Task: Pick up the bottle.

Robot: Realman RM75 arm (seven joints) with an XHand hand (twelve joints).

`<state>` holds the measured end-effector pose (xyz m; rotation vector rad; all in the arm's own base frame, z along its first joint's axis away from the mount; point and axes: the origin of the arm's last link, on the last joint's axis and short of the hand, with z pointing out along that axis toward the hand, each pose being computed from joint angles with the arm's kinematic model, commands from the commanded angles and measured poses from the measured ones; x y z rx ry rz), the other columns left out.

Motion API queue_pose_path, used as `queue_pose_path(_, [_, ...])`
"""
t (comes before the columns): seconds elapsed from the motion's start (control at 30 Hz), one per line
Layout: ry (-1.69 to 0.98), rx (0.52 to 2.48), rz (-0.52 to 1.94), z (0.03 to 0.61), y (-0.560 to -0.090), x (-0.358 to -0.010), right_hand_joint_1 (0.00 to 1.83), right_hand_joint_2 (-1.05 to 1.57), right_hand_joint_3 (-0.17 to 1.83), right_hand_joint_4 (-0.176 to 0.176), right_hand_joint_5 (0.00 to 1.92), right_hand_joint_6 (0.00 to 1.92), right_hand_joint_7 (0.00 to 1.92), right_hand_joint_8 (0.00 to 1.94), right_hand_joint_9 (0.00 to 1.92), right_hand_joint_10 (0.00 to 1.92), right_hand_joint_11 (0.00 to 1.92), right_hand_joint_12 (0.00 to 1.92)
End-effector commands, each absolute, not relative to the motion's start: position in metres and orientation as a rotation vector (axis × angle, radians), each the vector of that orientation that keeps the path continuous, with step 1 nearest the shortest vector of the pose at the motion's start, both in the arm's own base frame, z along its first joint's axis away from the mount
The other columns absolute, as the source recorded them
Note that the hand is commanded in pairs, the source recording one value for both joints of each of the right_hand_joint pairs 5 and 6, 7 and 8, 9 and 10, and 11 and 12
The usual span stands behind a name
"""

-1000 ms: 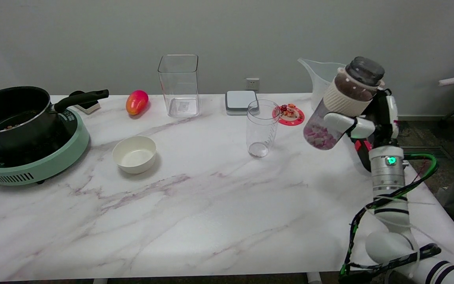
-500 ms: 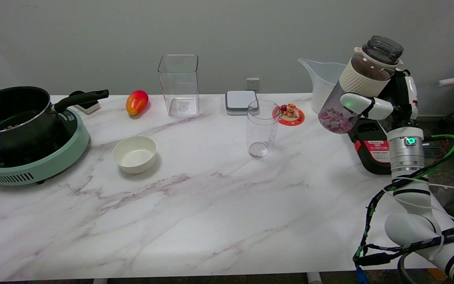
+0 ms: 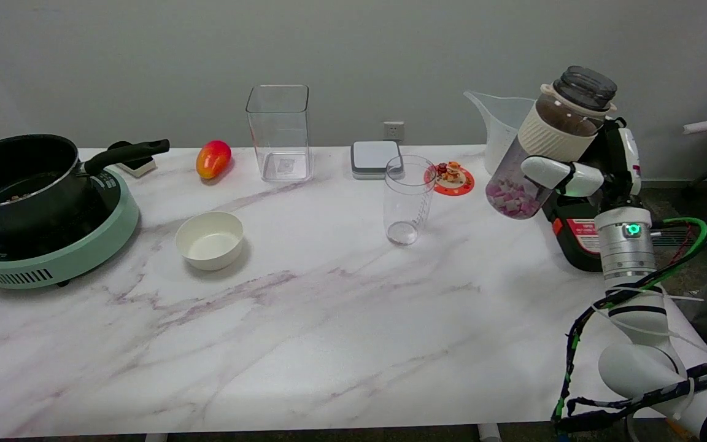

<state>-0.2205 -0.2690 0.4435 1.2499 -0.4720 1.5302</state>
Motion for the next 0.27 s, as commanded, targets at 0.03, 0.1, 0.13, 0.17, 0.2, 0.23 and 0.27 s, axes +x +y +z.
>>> queue_pose_path(0.03, [-0.517,1.279,1.524,0.415,-0.254,-0.237,1.19,1.57,0.27,0.0,1.92,1.92,1.9,1.9,1.63,1.63,1.38,1.38])
queue_pose_path(0.1, [-0.523,1.282,1.496,0.41,-0.253,-0.242,1.19,1.57,0.27,0.0,1.92,1.92,1.9,1.9,1.63,1.63,1.38,1.38])
queue_pose_path(0.13, [-0.528,1.284,1.474,0.407,-0.252,-0.246,1.19,1.57,0.26,0.0,1.92,1.92,1.9,1.9,1.63,1.63,1.38,1.38])
queue_pose_path(0.17, [-0.536,1.287,1.442,0.403,-0.252,-0.253,1.19,1.57,0.26,0.0,1.92,1.92,1.9,1.9,1.63,1.63,1.38,1.38])
queue_pose_path(0.2, [-0.542,1.288,1.427,0.401,-0.252,-0.256,1.19,1.57,0.26,0.0,1.92,1.92,1.9,1.9,1.64,1.64,1.38,1.38])
queue_pose_path(0.23, [-0.552,1.284,1.416,0.397,-0.252,-0.262,1.19,1.57,0.26,0.0,1.92,1.92,1.9,1.9,1.64,1.64,1.39,1.39])
queue_pose_path(0.27, [-0.558,1.277,1.411,0.394,-0.251,-0.268,1.19,1.57,0.26,0.0,1.92,1.92,1.9,1.9,1.64,1.64,1.39,1.39])
